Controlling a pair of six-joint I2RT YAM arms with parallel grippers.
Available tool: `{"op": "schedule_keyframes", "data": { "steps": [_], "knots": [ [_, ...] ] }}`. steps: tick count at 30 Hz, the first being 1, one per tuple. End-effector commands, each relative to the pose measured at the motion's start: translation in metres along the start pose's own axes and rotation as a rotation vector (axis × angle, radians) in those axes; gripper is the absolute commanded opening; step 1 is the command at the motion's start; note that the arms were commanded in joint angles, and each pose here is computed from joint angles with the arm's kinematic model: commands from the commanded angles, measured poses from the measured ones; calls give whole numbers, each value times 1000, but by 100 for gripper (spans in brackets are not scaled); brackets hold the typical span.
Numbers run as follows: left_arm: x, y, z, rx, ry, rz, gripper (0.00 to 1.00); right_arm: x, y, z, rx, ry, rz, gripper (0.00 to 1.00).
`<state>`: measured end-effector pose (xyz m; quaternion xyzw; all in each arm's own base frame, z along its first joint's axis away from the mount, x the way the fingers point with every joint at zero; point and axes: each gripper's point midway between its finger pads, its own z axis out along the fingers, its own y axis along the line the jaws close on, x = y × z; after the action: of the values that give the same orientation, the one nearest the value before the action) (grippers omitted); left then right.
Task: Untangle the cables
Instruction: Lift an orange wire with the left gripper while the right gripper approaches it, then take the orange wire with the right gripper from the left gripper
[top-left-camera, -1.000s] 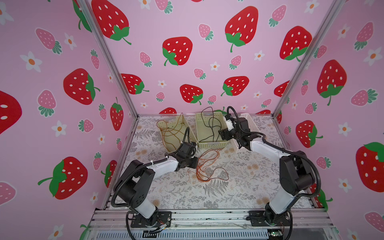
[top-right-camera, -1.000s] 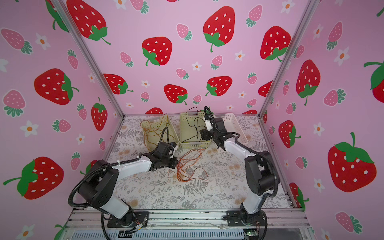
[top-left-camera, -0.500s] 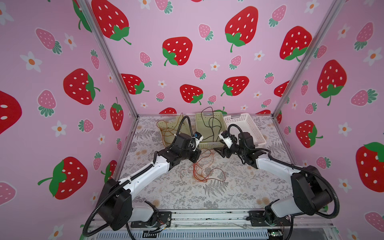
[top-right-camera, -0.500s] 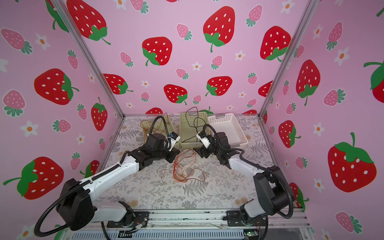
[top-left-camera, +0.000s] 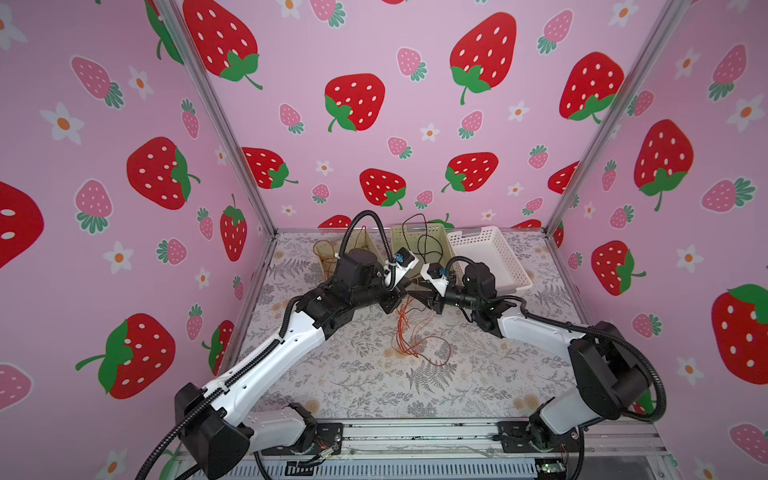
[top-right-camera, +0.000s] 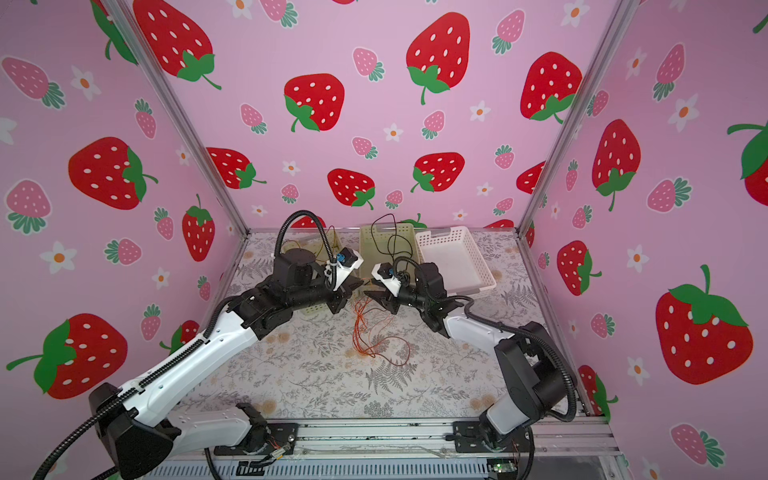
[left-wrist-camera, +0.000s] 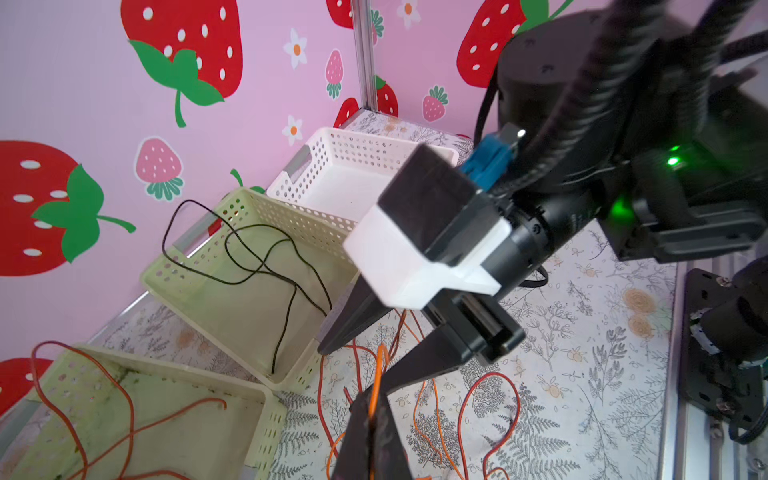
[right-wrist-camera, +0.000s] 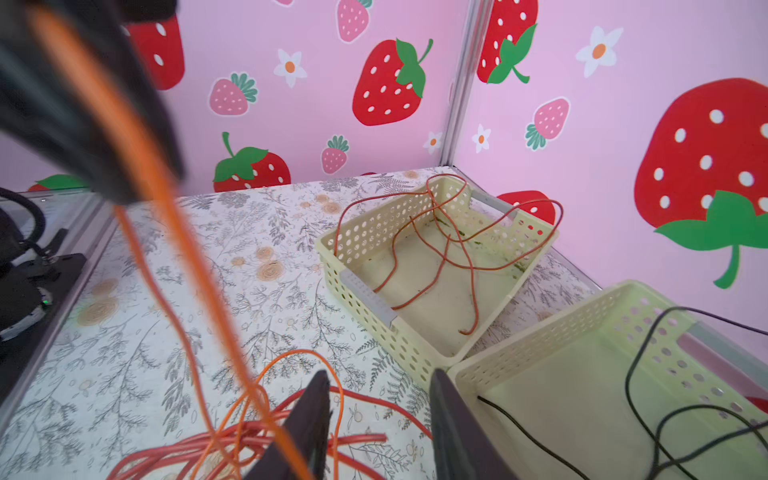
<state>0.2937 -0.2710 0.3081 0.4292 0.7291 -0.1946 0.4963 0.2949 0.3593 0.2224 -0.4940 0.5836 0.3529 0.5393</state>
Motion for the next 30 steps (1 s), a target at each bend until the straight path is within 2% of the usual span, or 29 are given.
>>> {"op": "schedule_keyframes", "data": {
  "steps": [1,7,9,11,14,20,25,30],
  "knots": [
    [-39,10,-22,-59,-97,89,0,-20,-15,-4,87,-42,-40,40],
    [-86,14,-38,-73,-230,122,0,0,-31,-13,207,14,-11,40],
    [-97,13,-40,-62,-266,133,0,10,-41,-19,265,38,12,49],
    [-106,12,-42,-54,-290,144,0,17,-50,-26,326,63,24,51],
    [-116,12,-44,-50,-318,155,0,15,-53,-40,347,54,14,63],
    [-129,15,-49,-68,-362,172,0,23,-60,-56,412,90,-2,70],
    [-137,17,-51,-75,-384,183,0,34,-59,-67,427,116,10,71],
    [-137,18,-52,-86,-386,190,0,41,-57,-74,417,125,22,58]
  ]
}}
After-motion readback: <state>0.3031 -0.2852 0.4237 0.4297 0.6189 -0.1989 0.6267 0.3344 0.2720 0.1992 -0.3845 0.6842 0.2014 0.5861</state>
